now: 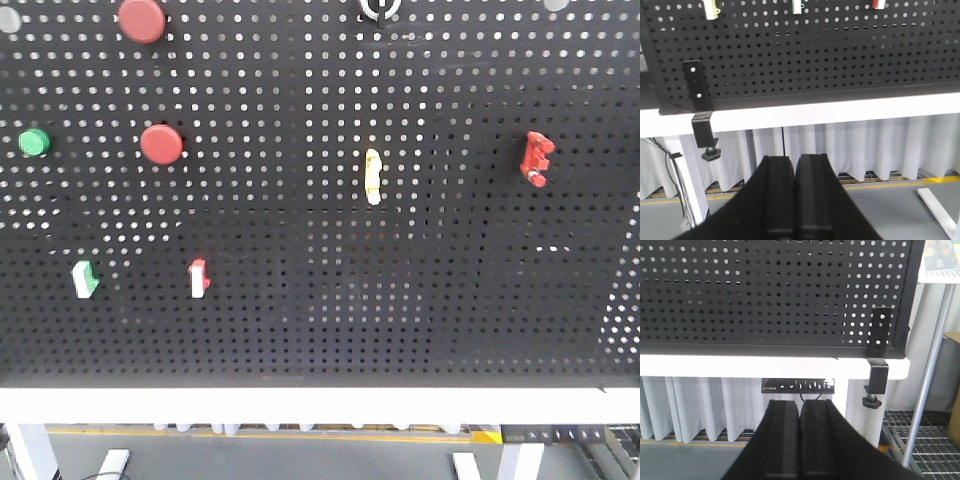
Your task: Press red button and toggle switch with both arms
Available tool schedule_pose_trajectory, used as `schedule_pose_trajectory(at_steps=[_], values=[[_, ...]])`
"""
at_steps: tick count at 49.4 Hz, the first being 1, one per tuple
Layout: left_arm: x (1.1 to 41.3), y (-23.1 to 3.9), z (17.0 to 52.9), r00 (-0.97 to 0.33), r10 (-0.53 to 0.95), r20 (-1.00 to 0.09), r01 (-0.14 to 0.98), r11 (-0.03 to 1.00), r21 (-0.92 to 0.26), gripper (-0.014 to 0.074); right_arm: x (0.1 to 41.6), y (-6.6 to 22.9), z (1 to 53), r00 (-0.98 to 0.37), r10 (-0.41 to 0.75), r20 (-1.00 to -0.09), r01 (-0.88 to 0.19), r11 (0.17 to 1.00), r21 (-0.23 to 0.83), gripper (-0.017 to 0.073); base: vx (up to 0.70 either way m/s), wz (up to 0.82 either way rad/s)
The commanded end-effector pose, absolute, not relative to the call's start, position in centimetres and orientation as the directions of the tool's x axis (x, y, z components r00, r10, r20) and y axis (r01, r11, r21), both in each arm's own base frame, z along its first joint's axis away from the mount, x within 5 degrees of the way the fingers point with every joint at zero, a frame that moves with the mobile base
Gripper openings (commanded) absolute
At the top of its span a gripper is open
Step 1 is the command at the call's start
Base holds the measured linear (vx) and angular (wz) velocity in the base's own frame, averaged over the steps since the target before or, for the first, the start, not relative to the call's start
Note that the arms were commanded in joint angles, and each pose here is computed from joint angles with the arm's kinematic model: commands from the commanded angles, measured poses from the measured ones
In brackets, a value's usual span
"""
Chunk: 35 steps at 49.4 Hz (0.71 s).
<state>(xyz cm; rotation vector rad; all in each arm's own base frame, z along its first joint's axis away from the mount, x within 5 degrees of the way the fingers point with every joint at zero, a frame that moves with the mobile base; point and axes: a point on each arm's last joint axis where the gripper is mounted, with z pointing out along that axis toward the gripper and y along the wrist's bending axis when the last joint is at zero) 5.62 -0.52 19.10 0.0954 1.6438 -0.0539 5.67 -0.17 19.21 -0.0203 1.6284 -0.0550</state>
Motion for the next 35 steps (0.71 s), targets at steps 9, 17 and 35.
schedule_pose_trajectory(at_steps=[9,17,35], values=[[5.71,-0.52,19.05,-0.008,0.009,-1.0,0.09,0.996,0.008,0.0001,5.73,-0.12,19.58,0.012,-0.055,-0.998,0.019,0.998,-0.054,-0.0003,0.1,0.0],[5.71,-0.52,19.05,-0.008,0.009,-1.0,0.09,0.996,0.008,0.0001,5.73,-0.12,19.58,0.012,-0.055,-0.998,0.019,0.998,-0.054,-0.0003,0.05,0.0],[5.71,-0.52,19.05,-0.008,0.009,-1.0,0.09,0.996,0.008,0.0001,5.73,-0.12,19.58,0.012,-0.055,-0.998,0.019,0.998,-0.054,-0.0003,0.0,0.0]])
